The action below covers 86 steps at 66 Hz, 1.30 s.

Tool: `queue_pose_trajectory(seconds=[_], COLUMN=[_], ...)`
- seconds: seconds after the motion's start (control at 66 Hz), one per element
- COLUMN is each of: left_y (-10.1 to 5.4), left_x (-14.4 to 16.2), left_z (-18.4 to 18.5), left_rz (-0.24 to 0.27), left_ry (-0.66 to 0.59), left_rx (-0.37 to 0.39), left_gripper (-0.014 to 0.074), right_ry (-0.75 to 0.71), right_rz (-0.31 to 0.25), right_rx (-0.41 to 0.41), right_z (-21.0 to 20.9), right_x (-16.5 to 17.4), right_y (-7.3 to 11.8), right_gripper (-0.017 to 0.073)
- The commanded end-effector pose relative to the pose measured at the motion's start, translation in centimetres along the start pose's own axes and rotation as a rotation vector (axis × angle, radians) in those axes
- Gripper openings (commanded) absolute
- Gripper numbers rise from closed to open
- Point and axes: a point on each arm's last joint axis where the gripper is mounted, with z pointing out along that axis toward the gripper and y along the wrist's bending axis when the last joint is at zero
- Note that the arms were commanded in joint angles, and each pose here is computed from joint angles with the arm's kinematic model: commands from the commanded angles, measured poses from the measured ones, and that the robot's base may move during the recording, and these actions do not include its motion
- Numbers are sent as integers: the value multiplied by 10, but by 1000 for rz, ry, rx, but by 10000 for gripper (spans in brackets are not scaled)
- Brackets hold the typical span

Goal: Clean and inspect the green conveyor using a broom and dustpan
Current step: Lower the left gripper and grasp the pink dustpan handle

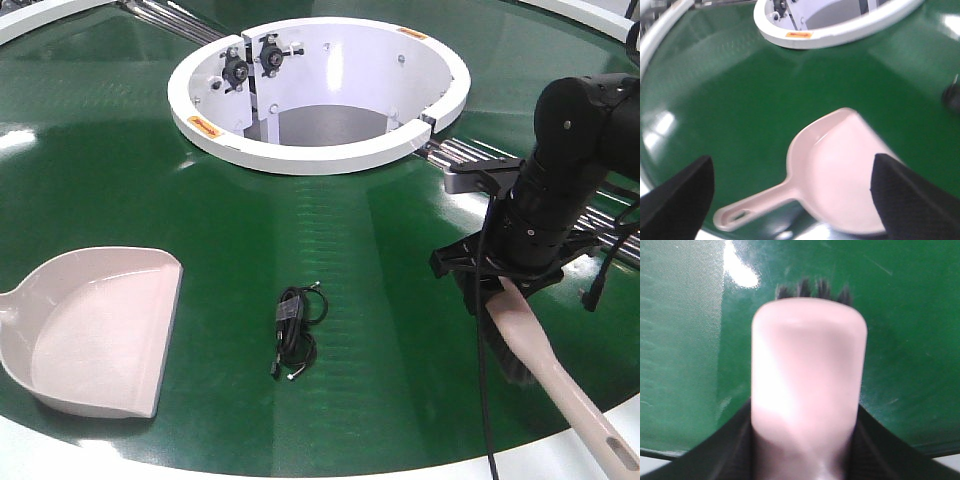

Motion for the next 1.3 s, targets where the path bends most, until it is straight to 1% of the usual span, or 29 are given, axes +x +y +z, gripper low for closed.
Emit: queue_pose_trajectory(seconds=[0.0, 0.015, 0.076, 0.091, 0.121, 0.136, 0.167, 0.212, 0.227, 0.258, 0.303, 0.349, 0.531, 0.576, 0.667, 0.803, 0.925, 1.031, 1.091, 1.107, 1.167, 1.213, 1.228, 1.288], left_y=[6, 6, 6, 6, 7, 7, 7, 7, 7, 7, 7, 7, 7, 7, 6, 8, 12, 16, 21, 22, 27, 31, 33, 39], left_x=[-9, -9, -7, -7, -7, -7, -6, -6, -6, -6, -6, -6, -6, -5, -4, 0, 2, 3, 2, 3, 2, 3, 2, 3], left_z=[-5, -5, -5, -5, -5, -5, -5, -5, -5, -5, -5, -5, -5, -5, -5, -5, 10, 29, 44, 50, 64, 80, 83, 102], left_rz=[300, 373, 555, 620, 705, 762, 830, 914, 951, 1001, 1038, 1054, 1051, 1043, 1045, 1079, 1098, 1107, 1108, 1102, 1085, 1055, 1048, 1018], left_ry=[-39, -33, -16, -10, -2, 2, 6, 8, 12, 15, 16, 17, 17, 21, 28, 81, 140, 197, 241, 260, 324, 384, 403, 492], left_rx=[-42, -44, -45, -47, -53, -54, -57, -57, -57, -58, -58, -58, -57, -48, -35, -24, 30, 101, 167, 196, 266, 338, 352, 452], left_gripper=[592, 592, 592, 592, 592, 592, 592, 589, 588, 585, 582, 575, 535, 524, 504, 480, 460, 453, 449, 449, 449, 449, 449, 449], right_ry=[-16, -16, -16, -16, -16, -16, -16, -16, -16, -16, -16, -16, -17, -17, -17, -17, -17, -17, -17, -17, -17, -17, -17, -17], right_rz=[-4, -4, -4, -4, -4, -4, -4, -4, -4, -4, -4, -4, -4, -4, -4, -4, -4, -4, -4, -4, -4, -4, -4, -4], right_rx=[4, 4, 4, 4, 4, 4, 4, 4, 4, 4, 4, 4, 2, 2, 2, 2, 2, 2, 2, 2, 2, 2, 2, 2], right_z=[-24, -24, -24, -24, -24, -24, -24, -24, -24, -24, -24, -24, -24, -24, -24, -24, -24, -24, -24, -24, -24, -24, -24, -24], right_x=[9, 9, 9, 9, 9, 9, 9, 9, 9, 9, 9, 9, 9, 9, 9, 9, 9, 9, 9, 9, 9, 9, 9, 9], right_y=[-2, -2, -2, -2, -2, -2, -2, -2, -2, -2, -2, -2, -2, -2, -2, -2, -2, -2, -2, -2, -2, -2, -2, -2], right_gripper=[-1, -1, -1, -1, -1, -1, -1, -1, -1, -1, -1, -1, -1, -1, -1, -1, -1, -1, -1, -1, -1, -1, -1, -1])
